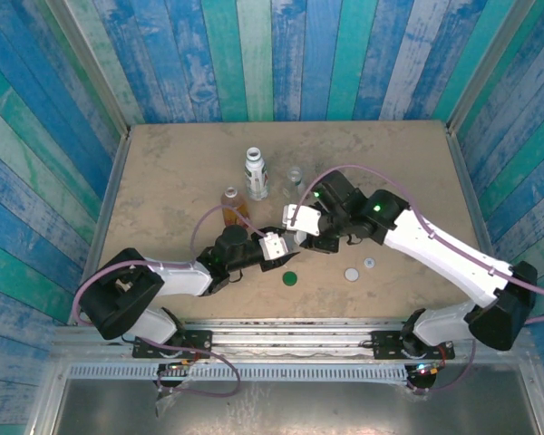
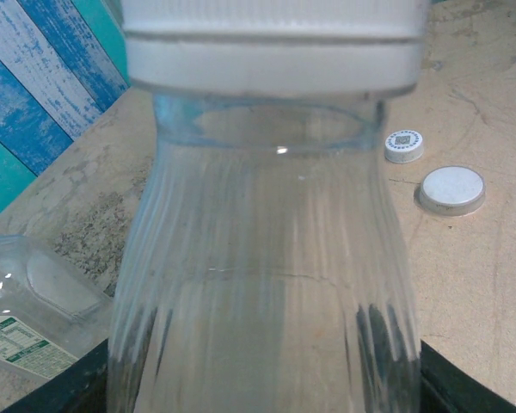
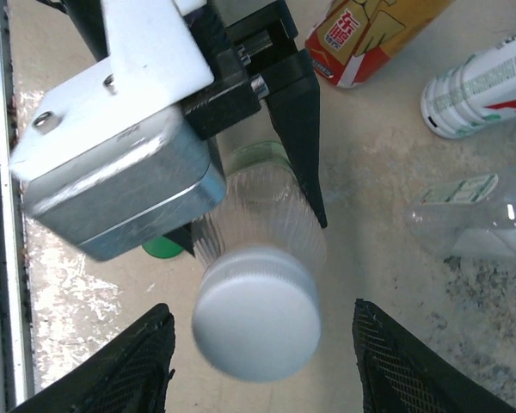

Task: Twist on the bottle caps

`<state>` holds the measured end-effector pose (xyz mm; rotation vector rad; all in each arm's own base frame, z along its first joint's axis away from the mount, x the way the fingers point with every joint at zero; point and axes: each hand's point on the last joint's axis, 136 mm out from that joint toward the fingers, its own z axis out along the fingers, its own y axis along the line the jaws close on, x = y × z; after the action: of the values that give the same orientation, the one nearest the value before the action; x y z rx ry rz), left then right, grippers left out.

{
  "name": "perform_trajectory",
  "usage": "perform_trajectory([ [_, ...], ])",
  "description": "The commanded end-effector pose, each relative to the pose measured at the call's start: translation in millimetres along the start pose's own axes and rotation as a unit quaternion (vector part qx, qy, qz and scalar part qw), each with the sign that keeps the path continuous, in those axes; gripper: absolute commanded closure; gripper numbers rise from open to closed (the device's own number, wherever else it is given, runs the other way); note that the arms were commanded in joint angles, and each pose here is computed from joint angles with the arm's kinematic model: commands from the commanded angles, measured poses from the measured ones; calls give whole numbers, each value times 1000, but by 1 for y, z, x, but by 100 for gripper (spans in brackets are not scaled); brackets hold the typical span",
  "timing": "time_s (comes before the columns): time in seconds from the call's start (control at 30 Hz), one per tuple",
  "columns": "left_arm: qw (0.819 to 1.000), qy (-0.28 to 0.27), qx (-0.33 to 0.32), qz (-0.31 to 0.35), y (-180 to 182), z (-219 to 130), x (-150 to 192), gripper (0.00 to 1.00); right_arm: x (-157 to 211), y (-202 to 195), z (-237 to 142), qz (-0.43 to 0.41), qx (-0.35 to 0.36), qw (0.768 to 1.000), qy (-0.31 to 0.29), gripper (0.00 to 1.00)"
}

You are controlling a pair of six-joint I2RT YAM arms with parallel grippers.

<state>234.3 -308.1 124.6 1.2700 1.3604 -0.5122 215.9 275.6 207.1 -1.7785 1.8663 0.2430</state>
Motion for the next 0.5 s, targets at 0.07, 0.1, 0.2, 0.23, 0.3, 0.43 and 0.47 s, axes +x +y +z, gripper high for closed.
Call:
perform_trajectory([
  [0.07, 1000, -14, 1, 8, 1, -4, -11, 40, 3, -1, 8, -26, -15, 999, 22, 65],
  [0.1, 1000, -13, 1, 8, 0, -4, -11, 40, 3, -1, 8, -21, -16, 999, 23, 72],
  [0.2, 1000, -13, -1, 7, 1, -5, -11, 40, 4, -1, 6, -3, -10, 1000, 25, 78],
  [0.23, 1000, -14, -3, 7, 2, -5, -12, 41, 5, -2, 6, 9, -8, 1000, 26, 78],
  [0.3, 1000, -14, -5, 7, 2, -5, -12, 40, 5, -7, 6, 60, 5, 998, 29, 78],
  [0.43, 1000, -14, -7, 4, 3, -5, -12, 41, 7, -19, 4, 200, 41, 978, 37, 78],
  [0.47, 1000, -15, -8, 5, 4, -5, -12, 41, 6, -15, 4, 209, 31, 977, 37, 75],
])
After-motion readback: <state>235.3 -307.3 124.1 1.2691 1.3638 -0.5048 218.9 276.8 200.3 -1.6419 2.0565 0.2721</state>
